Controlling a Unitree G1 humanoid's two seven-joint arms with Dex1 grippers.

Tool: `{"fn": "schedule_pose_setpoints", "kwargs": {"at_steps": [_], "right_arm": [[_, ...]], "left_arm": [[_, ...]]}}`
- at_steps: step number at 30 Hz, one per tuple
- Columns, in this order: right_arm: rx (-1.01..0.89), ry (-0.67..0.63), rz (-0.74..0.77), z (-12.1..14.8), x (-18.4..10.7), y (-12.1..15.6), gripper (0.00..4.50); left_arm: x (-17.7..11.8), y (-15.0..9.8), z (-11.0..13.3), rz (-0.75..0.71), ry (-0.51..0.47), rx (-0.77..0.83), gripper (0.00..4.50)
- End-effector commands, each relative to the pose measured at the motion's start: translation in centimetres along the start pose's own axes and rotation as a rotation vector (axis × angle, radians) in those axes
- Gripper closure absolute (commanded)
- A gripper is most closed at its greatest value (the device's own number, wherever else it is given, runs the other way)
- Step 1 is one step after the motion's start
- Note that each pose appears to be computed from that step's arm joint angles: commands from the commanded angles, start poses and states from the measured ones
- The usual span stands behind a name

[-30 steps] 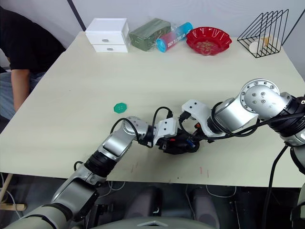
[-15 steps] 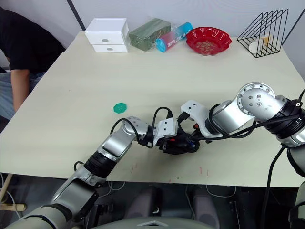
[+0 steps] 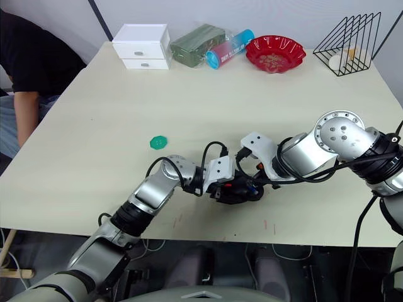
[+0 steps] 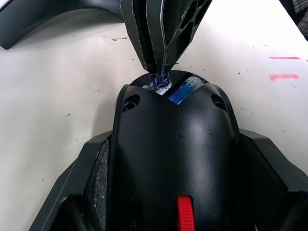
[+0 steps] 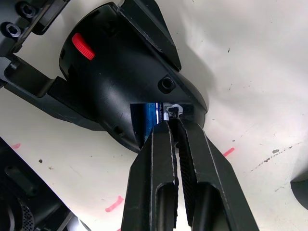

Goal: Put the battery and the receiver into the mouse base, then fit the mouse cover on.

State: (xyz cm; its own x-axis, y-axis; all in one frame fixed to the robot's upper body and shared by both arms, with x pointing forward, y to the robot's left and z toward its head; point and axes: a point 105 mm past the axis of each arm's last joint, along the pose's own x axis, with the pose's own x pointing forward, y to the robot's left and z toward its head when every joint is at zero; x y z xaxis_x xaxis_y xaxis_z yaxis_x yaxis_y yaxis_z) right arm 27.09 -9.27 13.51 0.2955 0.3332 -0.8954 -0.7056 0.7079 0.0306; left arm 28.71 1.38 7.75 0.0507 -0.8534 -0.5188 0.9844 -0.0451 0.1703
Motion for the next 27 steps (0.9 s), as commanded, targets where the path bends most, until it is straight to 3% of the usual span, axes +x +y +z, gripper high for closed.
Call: {"fn": "schedule_pose_setpoints", "kwargs": {"at_steps": [1,27], "right_arm": [[0.0,0.008,-0.035,-0.1,-0.3,-0.6,4.5],[-0.031,0.036,-0.043,-0.3,0.8,0.1,4.5]], "left_arm": [[0.7,-0.9,-0.9,-0.028,0.029,-0.026,1.54],[1.0,-0.9,-1.0,-0.018,0.024,-0.033,1.54]]}}
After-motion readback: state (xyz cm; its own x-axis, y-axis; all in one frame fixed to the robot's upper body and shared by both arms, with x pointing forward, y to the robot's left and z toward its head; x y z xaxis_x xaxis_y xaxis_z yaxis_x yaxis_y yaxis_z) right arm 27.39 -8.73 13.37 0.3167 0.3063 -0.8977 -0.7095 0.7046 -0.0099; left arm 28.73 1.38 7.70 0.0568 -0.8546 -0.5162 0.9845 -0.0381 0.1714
